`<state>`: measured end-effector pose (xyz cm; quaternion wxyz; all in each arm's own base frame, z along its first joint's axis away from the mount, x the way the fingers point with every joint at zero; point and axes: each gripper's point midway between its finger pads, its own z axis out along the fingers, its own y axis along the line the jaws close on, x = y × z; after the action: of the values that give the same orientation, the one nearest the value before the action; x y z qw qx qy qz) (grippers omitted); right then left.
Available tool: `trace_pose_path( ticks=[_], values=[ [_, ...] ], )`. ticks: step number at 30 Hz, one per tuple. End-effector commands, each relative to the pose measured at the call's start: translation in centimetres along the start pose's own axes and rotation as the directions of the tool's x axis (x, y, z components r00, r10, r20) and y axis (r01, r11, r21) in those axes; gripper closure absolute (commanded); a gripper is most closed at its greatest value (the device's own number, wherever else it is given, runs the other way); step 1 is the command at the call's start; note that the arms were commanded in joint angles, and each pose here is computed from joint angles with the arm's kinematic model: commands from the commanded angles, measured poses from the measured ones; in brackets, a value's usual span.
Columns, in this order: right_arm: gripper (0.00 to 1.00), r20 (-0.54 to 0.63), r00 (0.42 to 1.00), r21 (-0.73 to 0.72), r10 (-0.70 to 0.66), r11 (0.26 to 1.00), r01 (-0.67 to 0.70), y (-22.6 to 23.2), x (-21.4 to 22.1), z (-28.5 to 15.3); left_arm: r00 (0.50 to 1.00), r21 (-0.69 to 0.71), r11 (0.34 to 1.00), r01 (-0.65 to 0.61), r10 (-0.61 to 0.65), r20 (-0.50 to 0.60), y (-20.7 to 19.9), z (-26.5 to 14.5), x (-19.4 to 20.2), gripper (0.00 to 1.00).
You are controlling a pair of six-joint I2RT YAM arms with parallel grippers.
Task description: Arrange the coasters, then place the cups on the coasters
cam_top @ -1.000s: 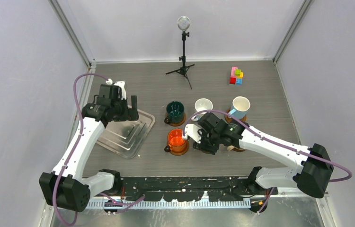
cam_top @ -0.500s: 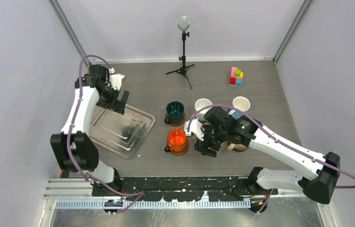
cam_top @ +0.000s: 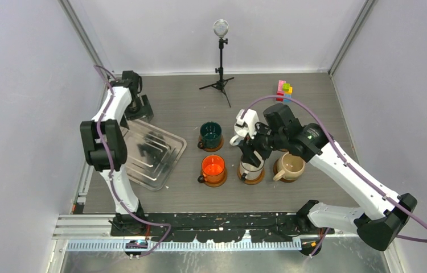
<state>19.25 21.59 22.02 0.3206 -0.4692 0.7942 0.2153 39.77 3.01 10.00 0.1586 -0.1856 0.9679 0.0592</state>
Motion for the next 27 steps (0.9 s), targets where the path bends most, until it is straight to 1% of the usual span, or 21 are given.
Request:
trace_pose_path(
  ticks=[1,6,7,11,13,16,19,20,22,24,26,27],
  values=[
    [0.29,0.069,0.996,0.015,0.06,0.998,-0.061,-0.4,-2.4,-1.4,0.987,-0.101,0.986,0.133,-0.122,0.105,0.0,1.6,-3.9,0.11],
    [0.3,0.09,0.992,0.097,0.088,0.991,-0.097,-2.8,-2.7,-2.5,0.992,-0.158,0.984,0.079,-0.061,0.111,-0.6,4.6,-5.5,0.14],
    [0.3,0.093,0.991,0.108,0.096,0.988,-0.106,-3.2,-2.7,-2.7,0.993,-0.164,0.986,0.04,-0.022,0.115,-1.8,5.1,-5.5,0.15],
    [0.3,0.091,0.989,0.153,0.117,0.98,-0.13,-4.1,-2.3,-3.4,0.995,-0.19,0.982,-0.013,0.033,0.099,-2.5,7.2,-5.8,0.18],
    [0.3,0.087,0.988,0.177,0.126,0.974,-0.14,-4.5,-1.9,-3.7,0.996,-0.188,0.981,-0.044,0.059,0.073,-2.8,8.1,-5.3,0.22],
    [0.3,0.081,0.988,0.207,0.132,0.967,-0.146,-5.0,-1.6,-4.2,0.992,-0.167,0.979,-0.114,0.121,0.03,-3.8,8.9,-4.1,0.32],
    [0.3,0.079,0.988,0.23,0.131,0.962,-0.146,-5.4,-1.4,-4.5,0.987,-0.146,0.977,-0.156,0.16,0.017,-4.3,9.2,-3.1,0.42],
    [0.3,0.079,0.988,0.237,0.132,0.96,-0.147,-5.6,-1.4,-4.5,0.987,-0.139,0.977,-0.16,0.163,0.013,-4.4,9.2,-2.8,0.44],
    [0.3,0.078,0.988,0.248,0.131,0.958,-0.146,-5.9,-1.4,-4.6,0.988,-0.136,0.979,-0.151,0.152,-0.002,-4.3,9.0,-2.1,0.46],
    [0.3,0.075,0.989,0.257,0.13,0.956,-0.146,-6.1,-1.3,-4.7,0.992,-0.129,0.983,-0.129,0.13,-0.004,-4.0,8.4,-1.8,0.45],
    [0.3,0.073,0.989,0.259,0.13,0.955,-0.145,-6.2,-1.2,-4.7,0.996,-0.107,0.991,-0.085,0.086,0.011,-3.7,8.0,-1.7,0.42],
    [0.3,0.071,0.989,0.259,0.13,0.955,-0.144,-6.3,-1.2,-4.6,0.998,-0.102,0.993,-0.065,0.068,0.02,-3.5,7.8,-1.8,0.42]
  ],
)
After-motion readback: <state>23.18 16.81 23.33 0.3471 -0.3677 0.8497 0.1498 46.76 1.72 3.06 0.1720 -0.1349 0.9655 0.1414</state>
